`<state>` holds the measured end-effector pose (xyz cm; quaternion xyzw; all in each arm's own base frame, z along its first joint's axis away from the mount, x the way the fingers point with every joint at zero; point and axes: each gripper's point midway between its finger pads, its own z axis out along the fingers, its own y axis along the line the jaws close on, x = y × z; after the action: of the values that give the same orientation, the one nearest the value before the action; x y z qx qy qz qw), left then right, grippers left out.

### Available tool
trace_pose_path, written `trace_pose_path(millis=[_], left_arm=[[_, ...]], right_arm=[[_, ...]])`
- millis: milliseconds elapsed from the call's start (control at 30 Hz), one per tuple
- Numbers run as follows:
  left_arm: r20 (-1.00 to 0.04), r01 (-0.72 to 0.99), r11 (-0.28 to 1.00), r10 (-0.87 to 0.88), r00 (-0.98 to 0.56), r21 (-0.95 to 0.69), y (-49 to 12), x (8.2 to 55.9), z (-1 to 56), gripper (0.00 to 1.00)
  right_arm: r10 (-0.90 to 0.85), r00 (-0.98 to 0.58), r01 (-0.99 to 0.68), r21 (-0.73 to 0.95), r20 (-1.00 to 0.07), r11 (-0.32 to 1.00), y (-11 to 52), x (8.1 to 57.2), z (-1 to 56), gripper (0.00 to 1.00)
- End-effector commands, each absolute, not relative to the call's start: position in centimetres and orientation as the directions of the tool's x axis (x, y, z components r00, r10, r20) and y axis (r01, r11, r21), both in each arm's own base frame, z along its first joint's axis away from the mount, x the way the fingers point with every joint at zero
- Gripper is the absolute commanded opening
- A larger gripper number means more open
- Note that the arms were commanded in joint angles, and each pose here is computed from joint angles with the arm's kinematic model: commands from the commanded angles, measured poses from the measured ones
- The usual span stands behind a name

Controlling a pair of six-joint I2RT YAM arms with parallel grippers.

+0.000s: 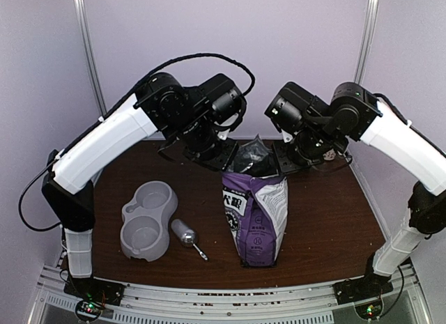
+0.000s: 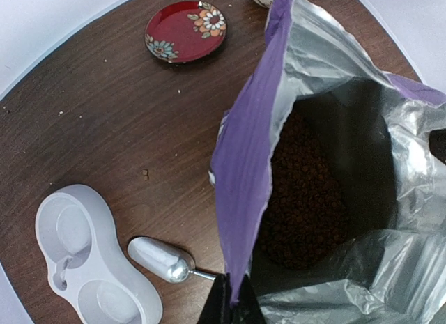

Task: Serve the pet food
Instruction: Adjust the pet food bag at the center of the board.

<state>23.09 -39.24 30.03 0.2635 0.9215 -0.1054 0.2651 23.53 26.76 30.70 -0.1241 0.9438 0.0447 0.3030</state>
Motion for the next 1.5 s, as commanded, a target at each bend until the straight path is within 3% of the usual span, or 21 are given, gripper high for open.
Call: trace_pose_path(millis=[0, 133, 200, 233, 267, 400, 600, 700, 833, 967, 1467], left_arm=[[-0.53, 0.5, 0.863, 0.455, -0.716, 0.067, -34.3, 23.9, 31.4, 0.0], [-0.532, 0.495, 0.867, 0.446, -0.72, 0.057, -34.2, 23.8, 31.1, 0.0], [-0.548, 0.519, 0.855, 0.44, -0.712, 0.013, -35.0, 23.5, 31.3, 0.0], [-0.549, 0.544, 0.839, 0.447, -0.706, -0.017, -35.7, 23.2, 30.9, 0.0], [-0.563, 0.576, 0.815, 0.448, -0.695, -0.062, -36.7, 22.8, 31.1, 0.01], [-0.629, 0.639, 0.746, 0.408, -0.662, -0.189, -39.2, 21.9, 32.1, 0.02], [-0.665, 0.641, 0.74, 0.377, -0.645, -0.203, -39.6, 22.2, 32.6, 0.02], [-0.671, 0.643, 0.74, 0.378, -0.638, -0.195, -39.6, 22.4, 32.6, 0.03], [-0.677, 0.648, 0.737, 0.38, -0.631, -0.19, -39.7, 22.5, 32.6, 0.02], [-0.686, 0.649, 0.738, 0.377, -0.623, -0.184, -39.6, 22.6, 32.6, 0.02], [-0.708, 0.635, 0.752, 0.351, -0.613, -0.177, -39.1, 23.0, 32.8, 0.01]], right_arm=[[-0.189, -0.748, -0.181, -0.079, -0.636, 0.98, 22.3, 24.0, 32.3, 0.0], [-0.151, -0.758, -0.18, -0.019, -0.635, 0.983, 21.9, 23.4, 31.7, 0.01], [-0.149, -0.758, -0.218, 0.032, -0.635, 0.975, 22.6, 23.0, 31.3, 0.15], [-0.147, -0.753, -0.238, 0.057, -0.641, 0.97, 22.9, 22.8, 31.3, 0.27], [-0.138, -0.742, -0.259, 0.091, -0.656, 0.962, 23.2, 22.7, 31.7, 0.46], [-0.141, -0.702, -0.329, 0.142, -0.698, 0.934, 24.2, 22.8, 32.2, 0.68], [-0.189, -0.643, -0.4, 0.115, -0.742, 0.909, 24.5, 23.8, 34.3, 0.88], [-0.226, -0.622, -0.44, 0.097, -0.75, 0.893, 25.1, 24.5, 34.7, 0.91], [-0.271, -0.615, -0.473, 0.072, -0.74, 0.878, 25.8, 25.7, 34.4, 0.92], [-0.304, -0.616, -0.489, 0.05, -0.727, 0.871, 26.0, 26.9, 33.7, 0.86], [-0.279, -0.644, -0.461, 0.07, -0.712, 0.885, 25.4, 29.2, 31.6, 0.2]])
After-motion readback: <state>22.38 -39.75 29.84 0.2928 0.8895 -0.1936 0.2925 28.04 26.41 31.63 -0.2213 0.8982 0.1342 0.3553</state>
